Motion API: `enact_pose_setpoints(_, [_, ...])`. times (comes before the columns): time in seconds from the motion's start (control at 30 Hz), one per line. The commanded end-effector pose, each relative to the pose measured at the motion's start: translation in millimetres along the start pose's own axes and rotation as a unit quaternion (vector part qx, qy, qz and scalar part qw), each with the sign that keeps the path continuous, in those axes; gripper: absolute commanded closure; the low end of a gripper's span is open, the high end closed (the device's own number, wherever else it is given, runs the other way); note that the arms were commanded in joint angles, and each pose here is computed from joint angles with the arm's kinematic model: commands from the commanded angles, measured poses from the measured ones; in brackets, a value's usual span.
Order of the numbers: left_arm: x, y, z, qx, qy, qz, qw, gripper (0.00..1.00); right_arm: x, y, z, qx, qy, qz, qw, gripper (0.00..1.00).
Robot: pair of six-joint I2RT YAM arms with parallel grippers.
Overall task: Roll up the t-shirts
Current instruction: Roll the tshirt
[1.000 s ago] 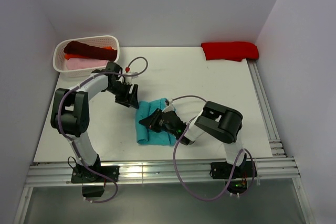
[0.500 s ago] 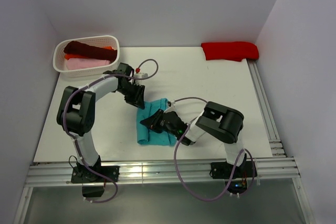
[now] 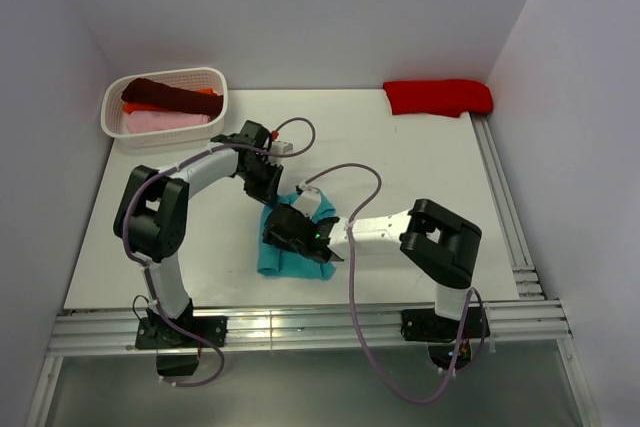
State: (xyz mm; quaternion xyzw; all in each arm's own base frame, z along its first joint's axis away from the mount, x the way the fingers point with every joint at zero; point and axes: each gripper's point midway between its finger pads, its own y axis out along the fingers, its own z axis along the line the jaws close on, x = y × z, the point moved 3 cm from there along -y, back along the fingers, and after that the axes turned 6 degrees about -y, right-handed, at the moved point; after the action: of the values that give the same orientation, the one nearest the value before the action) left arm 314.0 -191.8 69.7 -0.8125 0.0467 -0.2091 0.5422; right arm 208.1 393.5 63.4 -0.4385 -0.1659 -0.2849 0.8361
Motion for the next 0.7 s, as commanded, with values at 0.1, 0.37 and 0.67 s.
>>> enact_pose_setpoints(0.1, [10, -8, -6, 0.018, 0.005, -0.017, 1.000, 0.79, 13, -36, -13, -0.170, -0.126, -0.034, 0.977, 0.41])
enact_pose_setpoints(0.37, [10, -8, -8, 0.016, 0.008, -0.017, 1.000, 0.78, 12, -35, 23, -0.192, -0.185, -0.050, 0.962, 0.41])
enact_pose_setpoints(0.67, [9, -5, -11, 0.015, 0.010, -0.013, 1.000, 0.77, 3, -11, 26, -0.223, -0.222, -0.045, 0.948, 0.42])
